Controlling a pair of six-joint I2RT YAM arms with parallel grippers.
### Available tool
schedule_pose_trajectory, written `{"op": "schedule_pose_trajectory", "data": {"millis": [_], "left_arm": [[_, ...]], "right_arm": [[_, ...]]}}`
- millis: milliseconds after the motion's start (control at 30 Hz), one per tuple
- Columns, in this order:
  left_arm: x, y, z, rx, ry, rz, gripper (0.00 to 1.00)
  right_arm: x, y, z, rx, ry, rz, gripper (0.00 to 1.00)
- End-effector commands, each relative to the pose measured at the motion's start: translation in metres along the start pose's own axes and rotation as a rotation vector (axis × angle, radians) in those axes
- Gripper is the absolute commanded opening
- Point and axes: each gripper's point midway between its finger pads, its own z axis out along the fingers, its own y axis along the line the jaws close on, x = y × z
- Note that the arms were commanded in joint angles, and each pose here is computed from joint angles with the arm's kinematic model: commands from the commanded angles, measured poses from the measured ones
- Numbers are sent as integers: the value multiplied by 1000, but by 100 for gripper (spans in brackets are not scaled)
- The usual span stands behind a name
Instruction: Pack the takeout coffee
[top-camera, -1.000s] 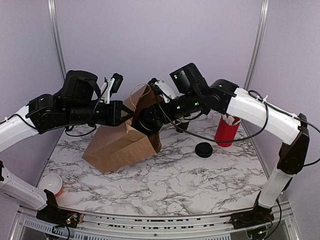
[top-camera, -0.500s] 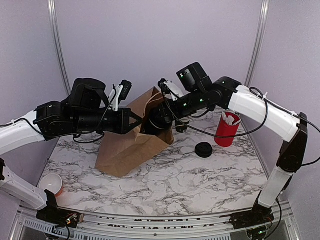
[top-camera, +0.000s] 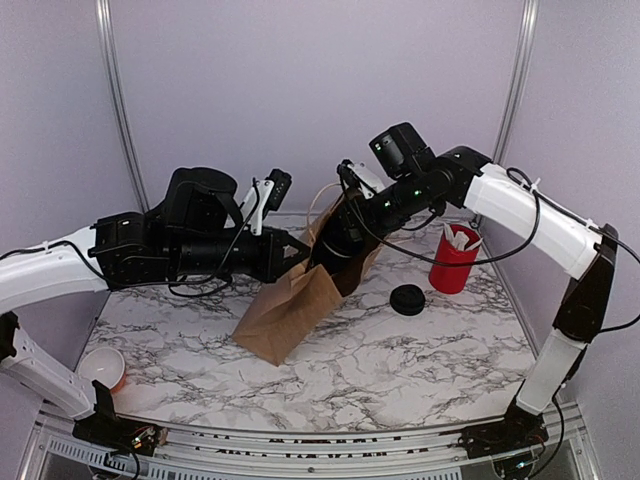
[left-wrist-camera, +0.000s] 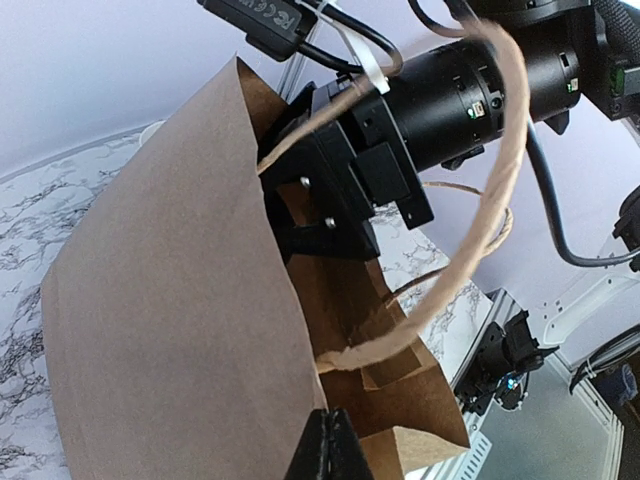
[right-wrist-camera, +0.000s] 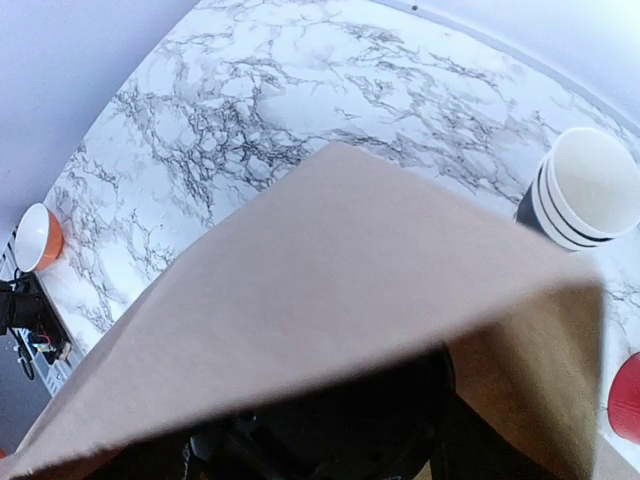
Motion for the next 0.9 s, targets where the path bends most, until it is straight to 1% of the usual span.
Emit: {"op": "schedule_pose_trajectory", "data": {"millis": [0, 67, 133, 200, 333, 400, 600, 867], "left_arm": [[-25, 5, -6, -49, -127, -97, 0], [-38, 12, -12, -84, -191, -160, 0], [-54, 10, -22, -70, -257, -204, 0], [-65, 9, -32, -53, -314, -260, 0], [-70, 8, -40, 22, -412, -377, 0], [-76, 5, -44, 86, -469, -432, 0], [-63, 19, -39, 81, -500, -531, 0], [-51, 44, -59, 30, -576, -610, 0]], "right_arm": [[-9, 8, -12, -5, -26, -12, 72], [-4, 17, -8, 20, -20, -45, 72], [3, 41, -5, 12, -17, -92, 72], [5, 51, -3, 12, -18, -104, 71], [6, 56, -4, 24, -24, -107, 71], [6, 54, -4, 39, -12, -111, 71], [10, 53, 6, 56, 54, -123, 71], [17, 58, 34, 35, 100, -114, 71]]}}
